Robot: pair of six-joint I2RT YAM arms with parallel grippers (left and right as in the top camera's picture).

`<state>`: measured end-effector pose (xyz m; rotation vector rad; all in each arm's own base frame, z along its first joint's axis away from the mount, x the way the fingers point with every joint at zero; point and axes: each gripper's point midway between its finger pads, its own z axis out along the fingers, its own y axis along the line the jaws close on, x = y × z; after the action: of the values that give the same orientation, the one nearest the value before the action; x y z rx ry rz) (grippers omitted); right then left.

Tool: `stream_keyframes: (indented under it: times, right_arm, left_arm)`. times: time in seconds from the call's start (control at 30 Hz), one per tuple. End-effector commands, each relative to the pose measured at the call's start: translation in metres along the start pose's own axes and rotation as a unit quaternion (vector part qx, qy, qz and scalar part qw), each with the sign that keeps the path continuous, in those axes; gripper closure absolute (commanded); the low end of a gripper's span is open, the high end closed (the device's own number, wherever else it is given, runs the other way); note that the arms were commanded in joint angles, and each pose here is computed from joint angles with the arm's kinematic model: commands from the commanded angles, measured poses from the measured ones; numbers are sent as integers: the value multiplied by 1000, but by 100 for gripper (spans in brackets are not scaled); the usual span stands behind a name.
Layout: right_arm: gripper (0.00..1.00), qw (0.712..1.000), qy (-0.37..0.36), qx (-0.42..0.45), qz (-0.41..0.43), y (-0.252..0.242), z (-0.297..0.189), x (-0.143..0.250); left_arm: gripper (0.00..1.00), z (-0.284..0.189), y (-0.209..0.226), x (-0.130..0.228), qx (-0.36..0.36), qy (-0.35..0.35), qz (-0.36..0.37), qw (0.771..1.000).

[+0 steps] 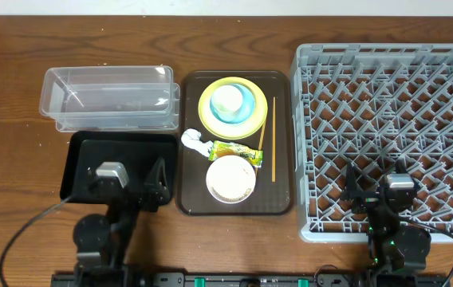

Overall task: Sort waste into correct bins and load items into the dishwasher rack
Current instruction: 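Raise the left gripper and move it over the brown tray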

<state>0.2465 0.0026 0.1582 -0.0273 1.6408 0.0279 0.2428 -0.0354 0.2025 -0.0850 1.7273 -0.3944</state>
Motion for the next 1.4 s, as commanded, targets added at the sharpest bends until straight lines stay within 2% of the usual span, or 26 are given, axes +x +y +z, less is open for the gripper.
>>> stream_keyframes:
  times: [0.0, 0.13, 0.23, 0.53, 0.8, 0.83, 0.93, 0.97, 1.03, 1.37]
  right_arm:
    - [1, 1000, -2, 2, 5, -1, 0, 0]
    - [1, 1000, -2, 2, 5, -1, 0, 0]
    - [1, 1000, -2, 2, 5, -1, 0, 0]
    - [1, 1000, -2, 2, 5, -1, 0, 0]
    - [1, 1000, -2, 2, 5, -1, 0, 0]
    - [1, 1000, -2, 2, 5, -1, 0, 0]
    - [1, 1000, -2, 2, 5, -1, 0, 0]
    - [1, 1000, -2, 2, 5, -1, 0, 0]
    - [1, 1000, -2, 2, 5, -1, 0, 0]
    - [1, 1000, -2, 2, 5, -1, 0, 0]
  left_arm:
    - [9, 0, -20, -29, 30, 7, -5, 1000]
    - [9, 10, -41, -45, 72, 64, 23, 995]
    - [8, 17, -54, -55, 96, 120, 11, 988]
    - [9, 18, -63, -79, 50, 310, -65, 947]
    - [10, 13, -68, -82, 44, 332, -107, 936]
    - [25, 12, -68, -81, 44, 334, -107, 935]
    - [78, 7, -68, -72, 33, 354, -131, 925]
    - [90, 4, -67, -67, 23, 364, -152, 918]
    - [94, -1, -65, -57, 8, 384, -177, 906]
    - [94, -35, -63, -21, -29, 469, -213, 857]
